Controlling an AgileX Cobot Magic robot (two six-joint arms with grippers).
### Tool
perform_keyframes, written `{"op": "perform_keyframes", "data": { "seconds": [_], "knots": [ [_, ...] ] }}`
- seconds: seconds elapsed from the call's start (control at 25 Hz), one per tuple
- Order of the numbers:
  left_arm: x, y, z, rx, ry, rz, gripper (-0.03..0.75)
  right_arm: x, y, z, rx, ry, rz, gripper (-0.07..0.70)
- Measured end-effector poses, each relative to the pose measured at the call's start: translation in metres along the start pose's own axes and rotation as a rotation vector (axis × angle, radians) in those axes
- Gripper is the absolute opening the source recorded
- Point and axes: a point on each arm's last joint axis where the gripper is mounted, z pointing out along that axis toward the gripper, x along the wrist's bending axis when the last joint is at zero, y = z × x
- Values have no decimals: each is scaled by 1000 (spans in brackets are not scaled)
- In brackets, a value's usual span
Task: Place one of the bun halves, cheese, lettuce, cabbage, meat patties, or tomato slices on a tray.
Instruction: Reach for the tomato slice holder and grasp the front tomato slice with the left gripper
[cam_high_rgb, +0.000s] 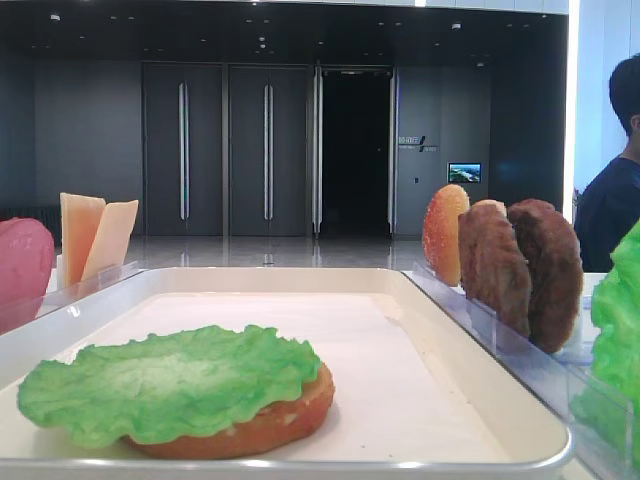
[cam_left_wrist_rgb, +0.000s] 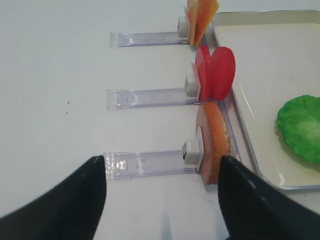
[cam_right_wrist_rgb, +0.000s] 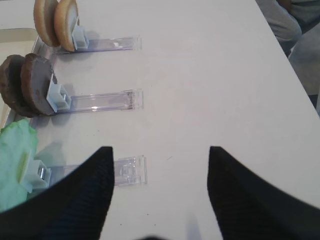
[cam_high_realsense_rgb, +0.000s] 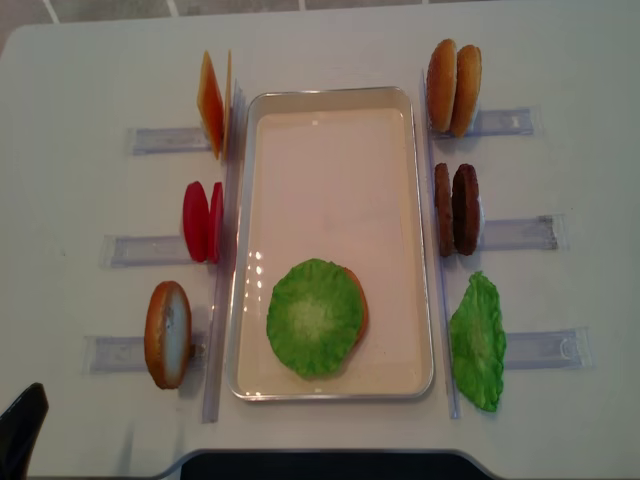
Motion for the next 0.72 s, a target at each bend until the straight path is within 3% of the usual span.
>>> {"op": "perform_keyframes", "data": {
  "seconds": [0.72],
  "knots": [
    [0,0,0,0,-1,-7,534,0,0,0,0,-4,-2,425]
  ]
}}
